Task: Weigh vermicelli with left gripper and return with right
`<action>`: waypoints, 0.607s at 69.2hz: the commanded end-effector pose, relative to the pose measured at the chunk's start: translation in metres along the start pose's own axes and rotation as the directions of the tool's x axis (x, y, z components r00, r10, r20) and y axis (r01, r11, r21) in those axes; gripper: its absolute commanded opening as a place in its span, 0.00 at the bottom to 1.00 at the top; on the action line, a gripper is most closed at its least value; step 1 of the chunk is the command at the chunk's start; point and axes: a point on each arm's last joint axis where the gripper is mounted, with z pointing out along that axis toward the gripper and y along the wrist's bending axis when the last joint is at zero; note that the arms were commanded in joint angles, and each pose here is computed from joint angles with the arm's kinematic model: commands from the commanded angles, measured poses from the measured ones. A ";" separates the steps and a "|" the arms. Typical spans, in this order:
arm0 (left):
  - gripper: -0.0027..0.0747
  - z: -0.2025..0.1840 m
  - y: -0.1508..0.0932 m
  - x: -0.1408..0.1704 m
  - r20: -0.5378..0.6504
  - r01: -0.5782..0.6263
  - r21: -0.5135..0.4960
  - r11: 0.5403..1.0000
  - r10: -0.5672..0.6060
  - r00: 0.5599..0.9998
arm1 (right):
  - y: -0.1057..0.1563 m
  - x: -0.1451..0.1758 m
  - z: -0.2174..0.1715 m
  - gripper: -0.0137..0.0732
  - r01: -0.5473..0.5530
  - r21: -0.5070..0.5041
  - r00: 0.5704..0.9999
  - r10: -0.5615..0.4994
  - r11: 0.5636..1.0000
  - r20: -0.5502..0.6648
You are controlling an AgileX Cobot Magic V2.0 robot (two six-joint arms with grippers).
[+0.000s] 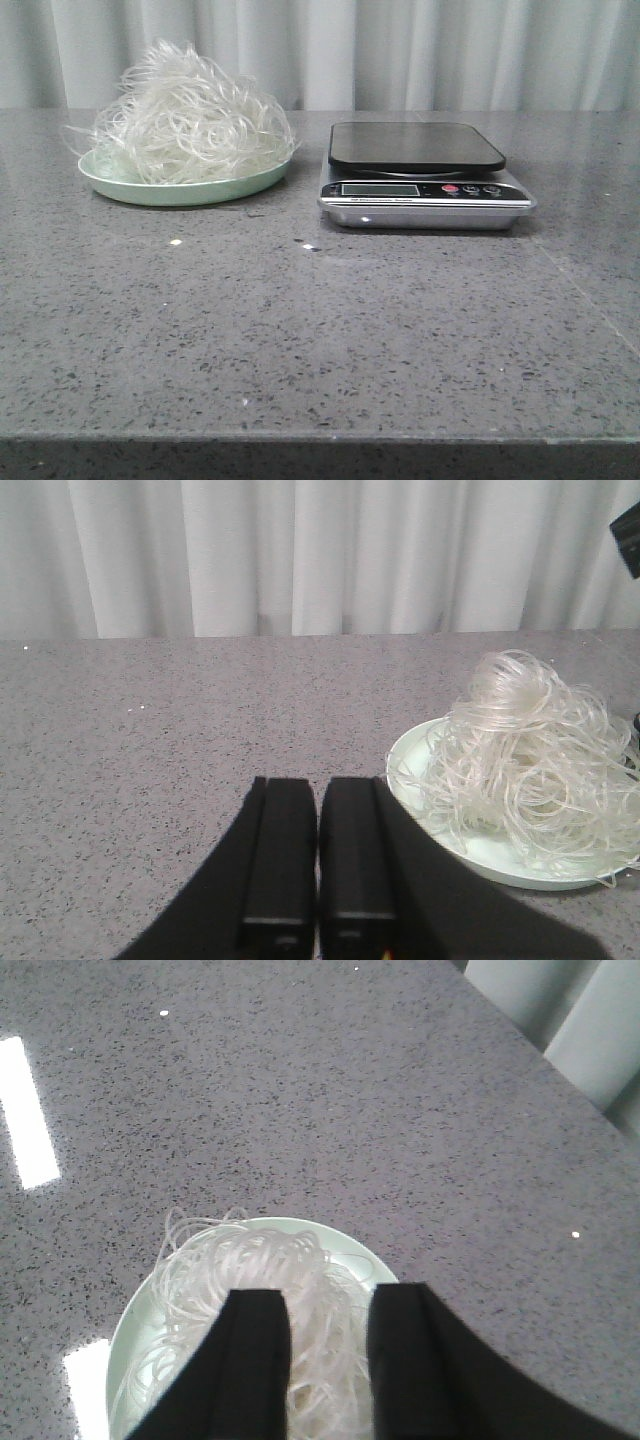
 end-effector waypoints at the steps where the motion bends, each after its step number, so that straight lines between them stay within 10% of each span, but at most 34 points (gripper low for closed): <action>1: 0.21 -0.002 0.001 -0.015 0.088 0.016 -0.014 1.000 -0.015 0.996 | 0.000 -0.030 -0.058 0.31 -0.003 0.068 0.992 -0.006 0.998 0.128; 42: 0.21 -0.002 0.001 -0.015 0.087 0.016 -0.014 1.000 -0.015 0.996 | -0.033 -0.011 -0.105 0.33 -0.229 0.253 0.972 0.233 0.940 0.014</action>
